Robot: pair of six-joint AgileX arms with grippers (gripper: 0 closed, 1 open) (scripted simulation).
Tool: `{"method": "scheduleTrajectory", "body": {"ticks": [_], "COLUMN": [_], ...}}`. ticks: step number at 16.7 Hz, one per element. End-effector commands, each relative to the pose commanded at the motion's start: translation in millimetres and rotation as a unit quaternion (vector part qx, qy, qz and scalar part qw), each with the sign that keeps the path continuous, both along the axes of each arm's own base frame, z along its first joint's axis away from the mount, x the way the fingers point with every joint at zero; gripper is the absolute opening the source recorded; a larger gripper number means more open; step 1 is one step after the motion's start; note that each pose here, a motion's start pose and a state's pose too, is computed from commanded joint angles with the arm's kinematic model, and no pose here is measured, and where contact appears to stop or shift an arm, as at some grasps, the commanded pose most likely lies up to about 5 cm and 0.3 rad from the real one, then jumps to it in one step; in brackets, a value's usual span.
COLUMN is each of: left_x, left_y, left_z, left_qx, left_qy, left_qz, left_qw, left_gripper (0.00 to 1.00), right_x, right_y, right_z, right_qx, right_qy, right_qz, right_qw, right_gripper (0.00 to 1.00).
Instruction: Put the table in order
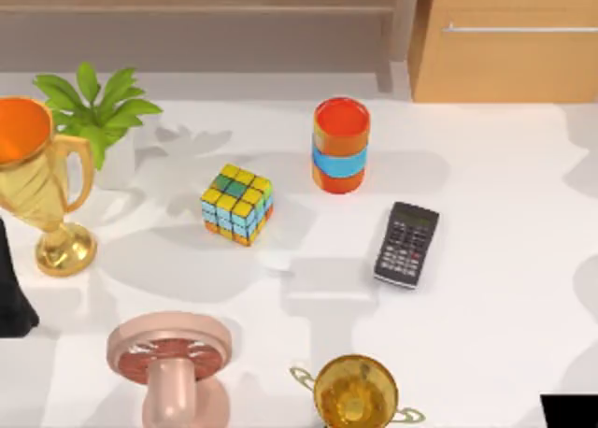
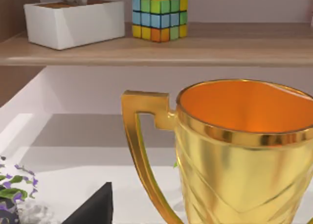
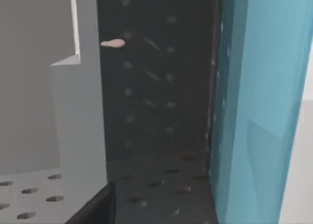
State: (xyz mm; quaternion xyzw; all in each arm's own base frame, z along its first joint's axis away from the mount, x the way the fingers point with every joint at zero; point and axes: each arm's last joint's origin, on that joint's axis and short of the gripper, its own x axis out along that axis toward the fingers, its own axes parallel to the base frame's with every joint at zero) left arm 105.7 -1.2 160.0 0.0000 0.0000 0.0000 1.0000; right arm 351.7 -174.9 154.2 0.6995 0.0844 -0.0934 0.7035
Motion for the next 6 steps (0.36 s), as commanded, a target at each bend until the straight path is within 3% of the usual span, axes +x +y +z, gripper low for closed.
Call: {"method": "scheduleTrajectory", "body": {"ticks": [6], "left_x": [0.0], "left_y": [0.0], "left_z": [0.0], "left_qx": [0.0], "left_qy": [0.0], "left_qz": [0.0], "left_qw": [1.0], "left_gripper": [1.0], "right_x": [-31.7], "right_y": [-2.3], "right_z": [-5.6], "right_qx": [0.004], "right_qy": [0.007], "right_qz": [-0.007], "right_qw": [1.0], "right_gripper": [1.0]}}
